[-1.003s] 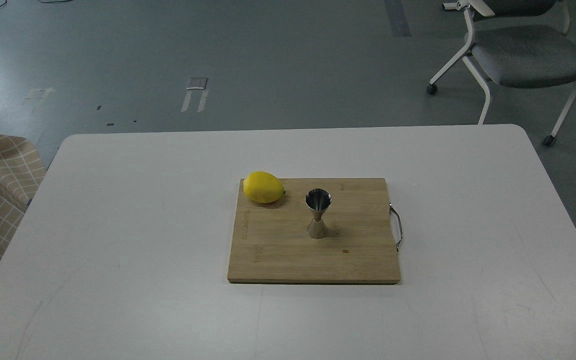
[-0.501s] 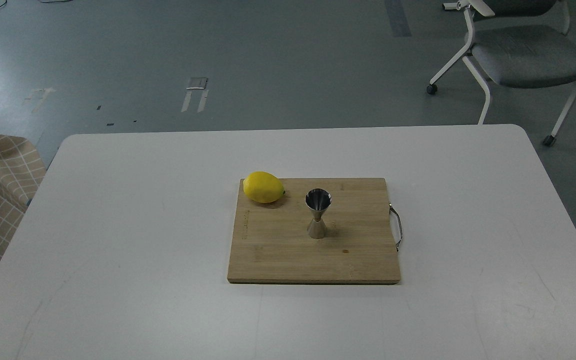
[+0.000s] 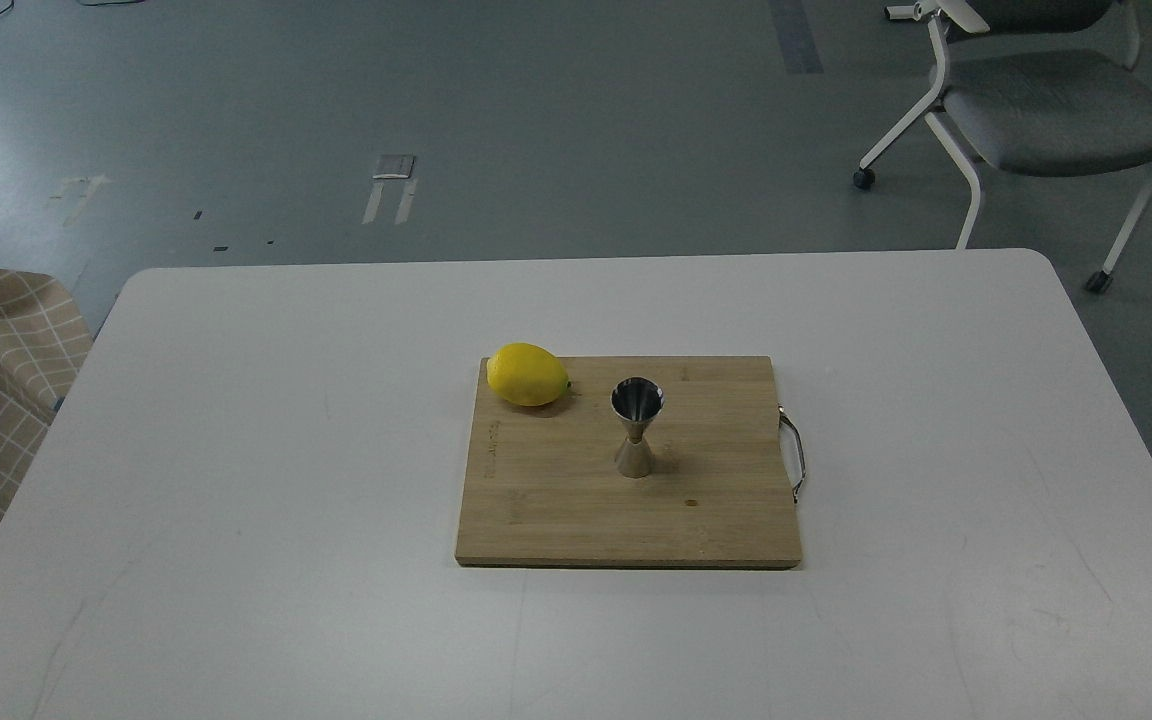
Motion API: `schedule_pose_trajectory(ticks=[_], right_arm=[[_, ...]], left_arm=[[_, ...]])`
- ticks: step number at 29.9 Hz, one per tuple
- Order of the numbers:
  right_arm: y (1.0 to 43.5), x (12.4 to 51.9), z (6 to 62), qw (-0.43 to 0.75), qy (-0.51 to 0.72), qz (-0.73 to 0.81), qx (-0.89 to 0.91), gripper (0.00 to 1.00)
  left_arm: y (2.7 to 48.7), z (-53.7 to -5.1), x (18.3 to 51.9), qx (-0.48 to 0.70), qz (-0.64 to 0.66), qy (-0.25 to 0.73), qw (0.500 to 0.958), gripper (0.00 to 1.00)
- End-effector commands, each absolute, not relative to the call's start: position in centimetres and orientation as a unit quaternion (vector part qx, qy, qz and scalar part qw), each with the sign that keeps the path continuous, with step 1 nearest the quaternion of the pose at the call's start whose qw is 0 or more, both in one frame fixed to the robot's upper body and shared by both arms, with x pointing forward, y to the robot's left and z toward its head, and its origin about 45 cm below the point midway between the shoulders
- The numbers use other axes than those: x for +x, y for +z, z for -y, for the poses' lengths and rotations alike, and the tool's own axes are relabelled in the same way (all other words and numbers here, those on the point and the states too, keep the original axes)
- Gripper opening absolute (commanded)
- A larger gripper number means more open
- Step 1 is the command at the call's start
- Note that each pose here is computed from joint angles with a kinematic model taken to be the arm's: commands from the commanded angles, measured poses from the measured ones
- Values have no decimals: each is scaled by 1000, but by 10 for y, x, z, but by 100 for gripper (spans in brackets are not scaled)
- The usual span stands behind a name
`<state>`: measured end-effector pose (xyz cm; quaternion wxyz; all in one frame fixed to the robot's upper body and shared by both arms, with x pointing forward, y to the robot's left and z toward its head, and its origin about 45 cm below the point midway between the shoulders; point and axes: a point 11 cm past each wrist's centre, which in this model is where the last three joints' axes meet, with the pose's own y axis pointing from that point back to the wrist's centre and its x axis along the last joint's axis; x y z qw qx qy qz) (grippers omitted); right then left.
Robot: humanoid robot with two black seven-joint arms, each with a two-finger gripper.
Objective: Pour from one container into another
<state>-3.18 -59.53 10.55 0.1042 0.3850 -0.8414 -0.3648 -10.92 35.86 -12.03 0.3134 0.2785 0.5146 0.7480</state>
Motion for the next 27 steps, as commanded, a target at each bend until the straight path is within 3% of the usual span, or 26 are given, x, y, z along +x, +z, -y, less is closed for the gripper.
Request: schedule_pose_trajectory(ticks=[1, 9, 27], right_arm=[[81, -40, 583, 106, -395, 832, 374, 100], [15, -44, 547, 103, -467, 808, 345, 100], [-86, -40, 454, 113, -588, 749, 283, 100]], left_arm=[[-120, -359, -109, 278, -515, 748, 313, 98], [-120, -359, -109, 278, -515, 748, 313, 98], [-120, -359, -109, 278, -515, 748, 313, 98]])
